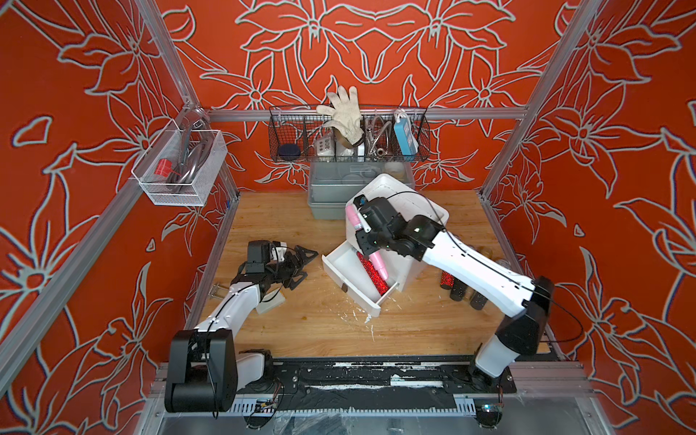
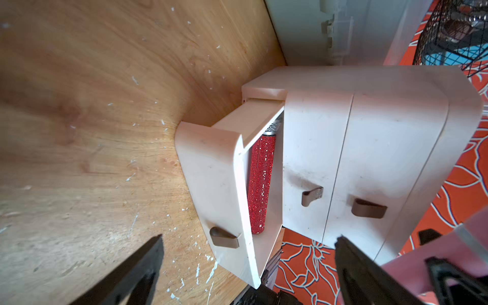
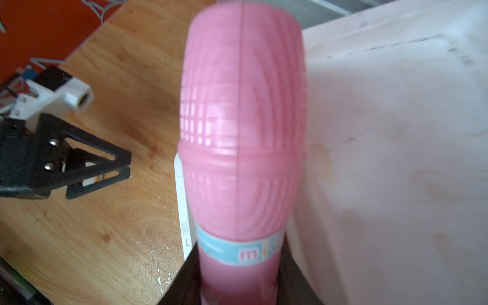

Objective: Take the microphone out of the drawer
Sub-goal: Pick up the microphone from the drawer, then place the microphone at the center of the board.

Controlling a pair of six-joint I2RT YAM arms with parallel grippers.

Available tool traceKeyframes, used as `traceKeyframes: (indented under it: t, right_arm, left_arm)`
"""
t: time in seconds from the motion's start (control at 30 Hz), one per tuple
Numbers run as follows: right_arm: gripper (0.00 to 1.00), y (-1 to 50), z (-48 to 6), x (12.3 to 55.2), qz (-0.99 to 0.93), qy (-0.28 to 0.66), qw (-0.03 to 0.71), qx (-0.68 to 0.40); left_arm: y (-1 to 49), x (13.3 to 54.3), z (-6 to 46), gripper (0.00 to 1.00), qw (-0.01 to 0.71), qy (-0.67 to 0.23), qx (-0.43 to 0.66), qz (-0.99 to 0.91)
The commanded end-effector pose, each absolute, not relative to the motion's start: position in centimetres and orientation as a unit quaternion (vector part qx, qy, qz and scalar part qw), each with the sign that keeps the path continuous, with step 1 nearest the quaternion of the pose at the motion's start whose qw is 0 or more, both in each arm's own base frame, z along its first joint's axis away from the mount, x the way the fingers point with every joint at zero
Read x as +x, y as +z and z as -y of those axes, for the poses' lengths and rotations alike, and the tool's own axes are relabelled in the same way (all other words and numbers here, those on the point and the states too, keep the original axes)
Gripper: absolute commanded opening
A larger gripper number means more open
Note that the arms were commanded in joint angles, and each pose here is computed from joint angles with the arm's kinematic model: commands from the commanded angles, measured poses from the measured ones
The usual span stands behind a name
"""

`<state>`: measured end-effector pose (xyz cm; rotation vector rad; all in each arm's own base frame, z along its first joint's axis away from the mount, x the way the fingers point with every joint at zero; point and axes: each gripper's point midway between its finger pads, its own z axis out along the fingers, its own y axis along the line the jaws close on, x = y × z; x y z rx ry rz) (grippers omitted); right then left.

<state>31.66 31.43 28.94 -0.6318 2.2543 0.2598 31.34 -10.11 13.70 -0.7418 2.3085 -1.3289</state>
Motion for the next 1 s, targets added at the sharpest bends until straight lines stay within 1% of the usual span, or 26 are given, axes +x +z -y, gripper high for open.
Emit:
traceKeyframes:
  t: [0.0,0.27,0.43,0.53,0.7,0.97]
  right_arm:
    - [0.14,31.5,-25.7,32.3,-0.887,0.069,0.411,-0.199]
    - [0.13,33.3,-13.4,31.9,-0.891,0.000,0.446,-0.083]
    - [0.12,32.4,-8.0,31.0,-0.897,-0.010,0.441,-0.017]
    - [0.11,29.9,-6.4,30.8,-0.909,0.007,0.417,0.019]
    - [0.10,23.7,-5.2,30.2,-0.928,0.029,0.362,0.080]
    - [0.11,13.6,-7.1,28.4,-0.948,0.091,0.272,0.140]
  left_arm:
    - [14.7,30.6,11.2,1.00,0.180,-0.475,-0.230,-0.830]
    - [16.6,29.9,12.9,1.00,0.173,-0.477,-0.189,-0.841]
    - [17.0,29.7,13.6,1.00,0.173,-0.478,-0.183,-0.841]
    - [17.3,29.7,13.8,1.00,0.175,-0.478,-0.180,-0.842]
    - [17.7,29.7,14.0,1.00,0.182,-0.472,-0.178,-0.844]
    - [17.1,29.6,13.9,1.00,0.179,-0.467,-0.186,-0.846]
